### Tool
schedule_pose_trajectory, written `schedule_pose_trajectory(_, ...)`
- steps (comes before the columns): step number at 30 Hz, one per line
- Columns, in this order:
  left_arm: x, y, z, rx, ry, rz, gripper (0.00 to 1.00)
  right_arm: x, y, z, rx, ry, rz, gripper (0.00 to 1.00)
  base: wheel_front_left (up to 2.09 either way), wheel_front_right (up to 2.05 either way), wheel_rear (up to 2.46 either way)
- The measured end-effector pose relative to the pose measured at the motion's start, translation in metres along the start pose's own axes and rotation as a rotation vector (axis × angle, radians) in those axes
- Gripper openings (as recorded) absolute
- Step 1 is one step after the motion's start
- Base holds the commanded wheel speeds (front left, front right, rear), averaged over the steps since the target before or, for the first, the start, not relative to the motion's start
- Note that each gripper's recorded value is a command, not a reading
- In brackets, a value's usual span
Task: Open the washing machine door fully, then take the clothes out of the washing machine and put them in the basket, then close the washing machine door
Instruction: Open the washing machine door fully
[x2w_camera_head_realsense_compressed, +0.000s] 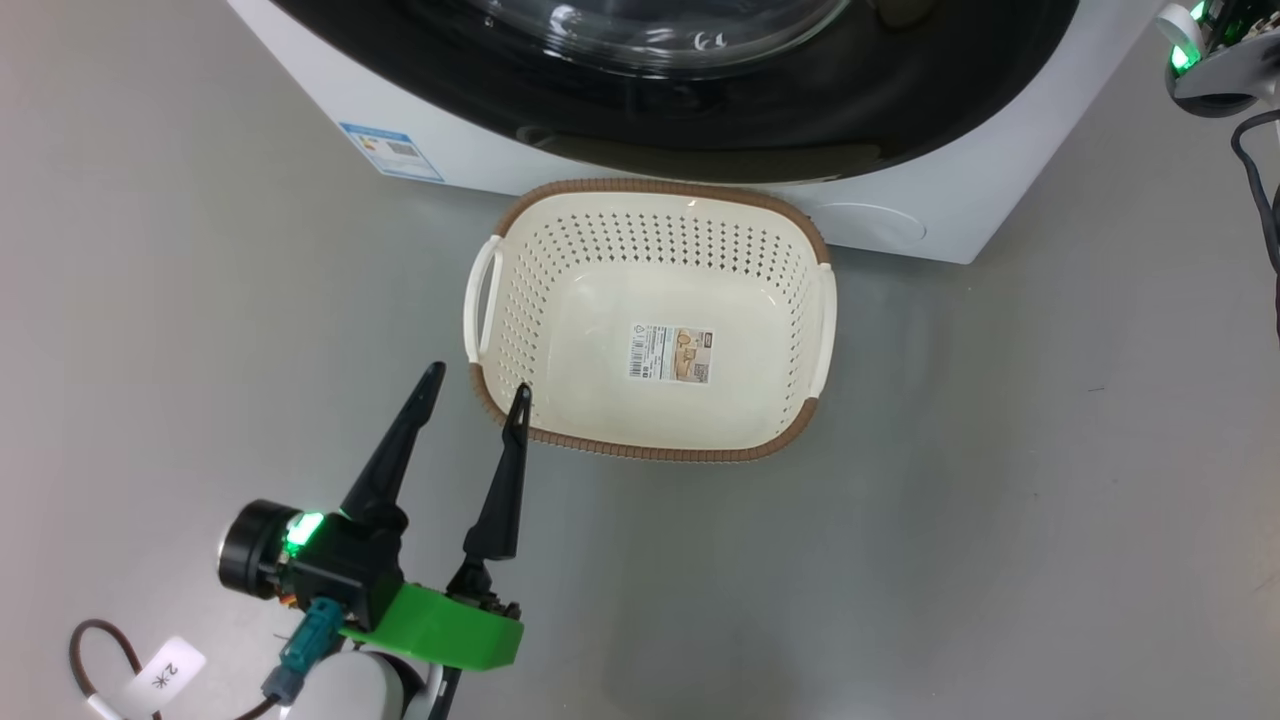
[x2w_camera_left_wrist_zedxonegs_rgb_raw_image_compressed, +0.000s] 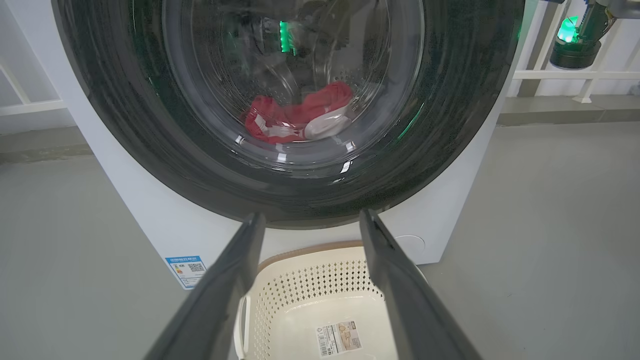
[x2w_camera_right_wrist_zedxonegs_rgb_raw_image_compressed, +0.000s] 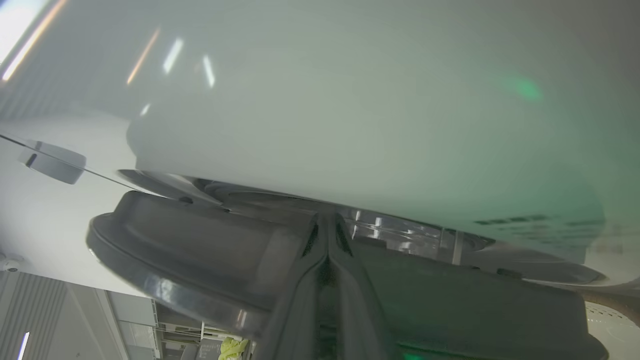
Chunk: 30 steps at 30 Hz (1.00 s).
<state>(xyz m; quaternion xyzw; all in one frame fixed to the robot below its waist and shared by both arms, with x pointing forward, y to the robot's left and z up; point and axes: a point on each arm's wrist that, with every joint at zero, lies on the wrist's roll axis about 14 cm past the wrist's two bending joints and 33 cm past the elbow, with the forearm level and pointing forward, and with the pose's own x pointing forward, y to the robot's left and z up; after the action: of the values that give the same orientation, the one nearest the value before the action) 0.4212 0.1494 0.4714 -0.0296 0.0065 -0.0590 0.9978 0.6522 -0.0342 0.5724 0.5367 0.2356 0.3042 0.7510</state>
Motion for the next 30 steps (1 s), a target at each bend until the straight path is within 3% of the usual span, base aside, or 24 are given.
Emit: schedule_pose_trajectory(30,-0.004,-0.012,0.027,-0.002,-0.072,-0.027,1.0,-0.031,0.016,-0.069,-0.099,0.24,0.005,0.0,0.0,0.0,0.0)
